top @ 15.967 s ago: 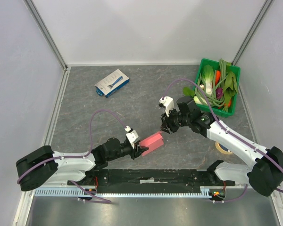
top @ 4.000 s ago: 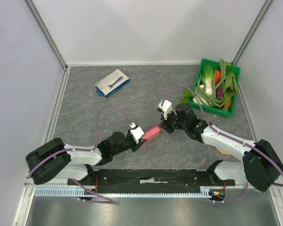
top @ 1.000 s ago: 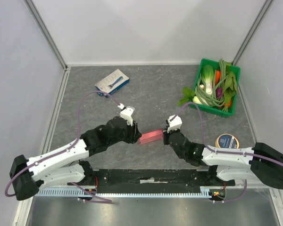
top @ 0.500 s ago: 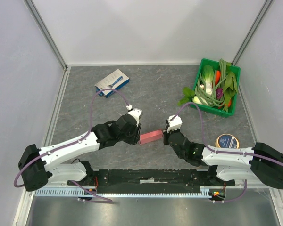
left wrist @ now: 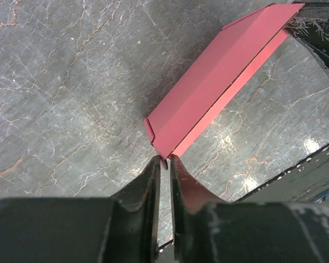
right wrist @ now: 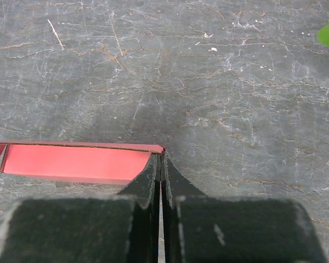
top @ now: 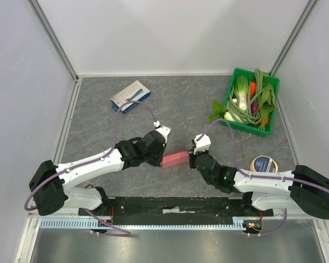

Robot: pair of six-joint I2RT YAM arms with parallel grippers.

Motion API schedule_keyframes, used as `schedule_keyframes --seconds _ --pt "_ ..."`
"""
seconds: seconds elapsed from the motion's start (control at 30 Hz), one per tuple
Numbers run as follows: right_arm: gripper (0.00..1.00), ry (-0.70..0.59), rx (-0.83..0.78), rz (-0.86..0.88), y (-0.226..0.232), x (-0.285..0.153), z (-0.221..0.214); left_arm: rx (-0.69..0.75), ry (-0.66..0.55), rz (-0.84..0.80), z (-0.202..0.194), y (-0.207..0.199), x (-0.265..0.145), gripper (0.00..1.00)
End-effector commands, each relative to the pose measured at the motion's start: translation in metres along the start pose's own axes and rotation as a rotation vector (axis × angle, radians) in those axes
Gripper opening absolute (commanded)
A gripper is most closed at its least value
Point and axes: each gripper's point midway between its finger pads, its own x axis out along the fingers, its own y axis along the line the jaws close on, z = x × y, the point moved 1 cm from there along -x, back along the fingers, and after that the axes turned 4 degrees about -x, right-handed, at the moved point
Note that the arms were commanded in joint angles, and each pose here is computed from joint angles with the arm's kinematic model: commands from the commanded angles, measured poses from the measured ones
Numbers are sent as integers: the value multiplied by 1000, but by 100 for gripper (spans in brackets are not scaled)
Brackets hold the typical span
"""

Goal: Fold the paper box

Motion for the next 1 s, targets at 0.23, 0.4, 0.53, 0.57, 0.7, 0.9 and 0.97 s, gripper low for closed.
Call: schedule_keyframes --seconds 0.23,0.4,0.53,0.57,0.7,0.9,0.97 --pt "0 50 -49 -2 6 -1 -15 -43 0 -3 26 -7 1 2" --pt "0 54 -64 5 11 -1 -18 -142 47 -75 30 -17 4 2" --pt "0 54 -63 6 13 -2 -21 -222 47 -74 37 -15 6 2" --pt "0 56 -64 7 14 -2 -22 -235 46 -73 38 -15 6 2" --pt "0 55 -63 7 16 -2 -24 -295 61 -105 39 -22 7 2" --pt "0 59 -66 17 20 -1 -25 -365 95 -120 36 -30 14 2" --pt "0 62 -68 18 21 -1 -27 -376 97 -116 36 -30 16 2"
